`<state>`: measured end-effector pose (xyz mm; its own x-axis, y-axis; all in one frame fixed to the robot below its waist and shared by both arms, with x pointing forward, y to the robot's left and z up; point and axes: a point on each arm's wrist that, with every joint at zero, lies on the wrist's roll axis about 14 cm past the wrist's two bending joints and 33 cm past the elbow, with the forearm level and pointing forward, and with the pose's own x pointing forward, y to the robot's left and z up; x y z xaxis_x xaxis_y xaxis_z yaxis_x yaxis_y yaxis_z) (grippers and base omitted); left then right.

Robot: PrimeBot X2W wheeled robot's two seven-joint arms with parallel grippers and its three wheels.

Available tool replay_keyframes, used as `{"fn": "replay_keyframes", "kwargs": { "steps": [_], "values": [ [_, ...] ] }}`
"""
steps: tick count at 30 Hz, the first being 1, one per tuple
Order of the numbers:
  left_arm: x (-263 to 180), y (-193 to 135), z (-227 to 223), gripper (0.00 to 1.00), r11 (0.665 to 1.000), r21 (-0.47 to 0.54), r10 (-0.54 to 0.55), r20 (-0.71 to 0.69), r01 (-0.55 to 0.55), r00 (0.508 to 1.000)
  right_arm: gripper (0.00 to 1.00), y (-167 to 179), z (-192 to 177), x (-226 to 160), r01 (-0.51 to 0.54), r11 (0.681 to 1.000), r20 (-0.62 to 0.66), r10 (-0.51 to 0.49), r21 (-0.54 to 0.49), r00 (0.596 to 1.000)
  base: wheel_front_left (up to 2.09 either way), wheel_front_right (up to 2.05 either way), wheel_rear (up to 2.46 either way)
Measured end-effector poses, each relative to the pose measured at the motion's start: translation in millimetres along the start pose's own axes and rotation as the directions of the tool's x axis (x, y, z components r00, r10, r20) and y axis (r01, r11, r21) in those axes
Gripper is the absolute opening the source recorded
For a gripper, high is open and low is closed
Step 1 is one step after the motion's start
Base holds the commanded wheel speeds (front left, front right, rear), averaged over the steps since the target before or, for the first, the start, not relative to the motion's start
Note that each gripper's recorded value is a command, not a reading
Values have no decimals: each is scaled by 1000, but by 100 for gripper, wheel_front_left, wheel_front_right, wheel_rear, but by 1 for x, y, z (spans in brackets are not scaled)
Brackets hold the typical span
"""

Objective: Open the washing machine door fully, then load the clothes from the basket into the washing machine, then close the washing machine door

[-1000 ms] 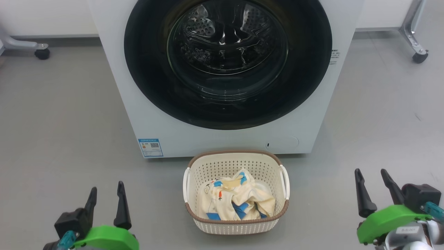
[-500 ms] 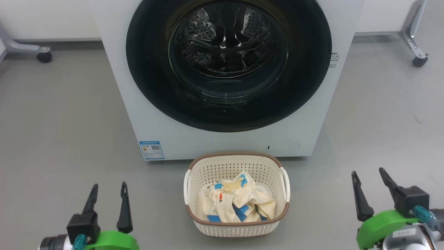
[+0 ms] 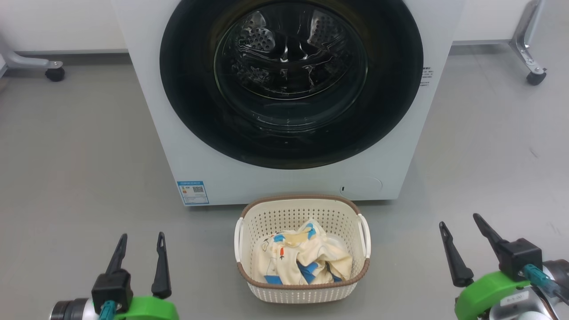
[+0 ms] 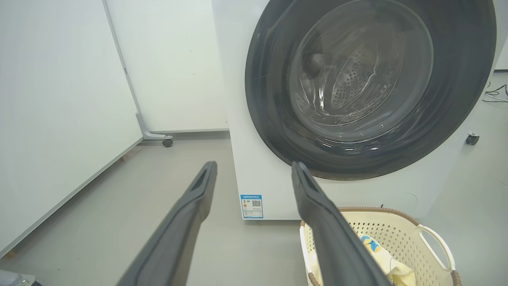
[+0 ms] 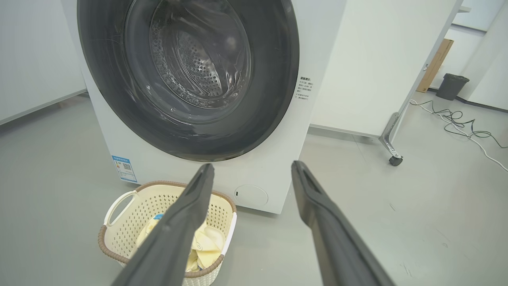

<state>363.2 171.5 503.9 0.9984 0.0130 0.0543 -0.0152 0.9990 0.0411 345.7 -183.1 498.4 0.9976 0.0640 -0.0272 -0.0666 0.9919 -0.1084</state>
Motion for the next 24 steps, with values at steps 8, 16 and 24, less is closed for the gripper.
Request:
{"fn": "replay_keyframes", "kwargs": {
  "steps": [8,16,24],
  "values": [
    [1,-1,0,100,1000,2,-1,-1,1,1000,100,-2,0,-1,6,1000,-1,-6,0,1000,0,0,0],
    [4,-2,2,100,1000,4,-6,6,6,1000,100,-2,-1,-1,8,1000,-2,-8,5,1000,13,16,-29],
    [5,-3,1,100,1000,19,-18,3,18,1000,100,-2,-3,0,8,1000,-7,-8,8,1000,74,74,-147]
  ]
}}
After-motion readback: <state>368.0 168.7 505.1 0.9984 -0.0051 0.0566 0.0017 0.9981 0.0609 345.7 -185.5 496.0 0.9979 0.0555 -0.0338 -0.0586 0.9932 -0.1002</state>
